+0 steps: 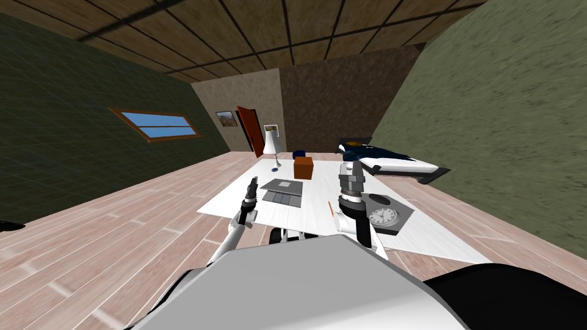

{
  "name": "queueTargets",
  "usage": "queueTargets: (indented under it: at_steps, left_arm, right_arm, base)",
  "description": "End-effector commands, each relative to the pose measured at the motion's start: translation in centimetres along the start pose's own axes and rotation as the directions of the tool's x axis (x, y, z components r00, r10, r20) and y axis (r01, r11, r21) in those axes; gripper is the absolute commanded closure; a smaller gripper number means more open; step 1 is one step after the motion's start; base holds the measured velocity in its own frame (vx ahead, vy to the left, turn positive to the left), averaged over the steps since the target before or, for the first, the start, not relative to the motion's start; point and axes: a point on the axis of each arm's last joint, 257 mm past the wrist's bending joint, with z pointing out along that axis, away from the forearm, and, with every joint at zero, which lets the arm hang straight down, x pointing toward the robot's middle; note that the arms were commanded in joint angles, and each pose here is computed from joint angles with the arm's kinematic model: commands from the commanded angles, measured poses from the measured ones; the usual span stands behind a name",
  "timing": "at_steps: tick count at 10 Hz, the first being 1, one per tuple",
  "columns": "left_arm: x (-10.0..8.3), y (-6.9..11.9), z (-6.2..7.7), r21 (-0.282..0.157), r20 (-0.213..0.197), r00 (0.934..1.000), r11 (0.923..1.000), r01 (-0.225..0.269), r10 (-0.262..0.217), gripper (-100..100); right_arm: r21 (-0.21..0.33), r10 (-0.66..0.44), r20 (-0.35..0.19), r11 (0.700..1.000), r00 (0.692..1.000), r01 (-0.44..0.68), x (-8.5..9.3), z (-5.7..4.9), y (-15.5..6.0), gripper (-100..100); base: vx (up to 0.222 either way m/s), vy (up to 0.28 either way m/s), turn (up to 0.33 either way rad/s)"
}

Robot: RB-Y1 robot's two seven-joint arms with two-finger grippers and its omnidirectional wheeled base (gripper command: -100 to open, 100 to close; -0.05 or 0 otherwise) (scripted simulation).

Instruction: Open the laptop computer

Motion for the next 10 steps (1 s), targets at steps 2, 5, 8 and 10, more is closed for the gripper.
queueTargets:
  at_steps: [2,5,8,10]
  left_arm:
    - [-0.6,0.8,3.1,-0.001,-0.016,0.9998,1.0,-0.008,0.008,-100]
    - [-1.2,1.2,5.8,0.002,-0.025,0.9996,0.9999,-0.014,0.014,-100]
    - [-1.3,1.1,6.3,0.003,-0.026,0.9995,0.9999,-0.015,0.016,0]
    - [-1.3,1.1,6.3,0.003,-0.026,0.9995,0.9999,-0.015,0.015,0]
  right_arm:
    - [0.0,0.0,0.0,1.0,1.0,0.0,0.0,0.0,0.0,0]
    - [0.0,0.0,0.0,1.0,1.0,0.0,0.0,0.0,0.0,0]
    - [0.0,0.0,0.0,1.0,1.0,0.0,0.0,0.0,0.0,0]
    - [0.0,0.0,0.0,1.0,1.0,0.0,0.0,0.0,0.0,0]
  base:
    - [-0.046,-0.015,0.005]
    - [-0.057,-0.03,0.008]
    - [-0.03,-0.017,0.002]
    - [0.0,0.0,0.0]
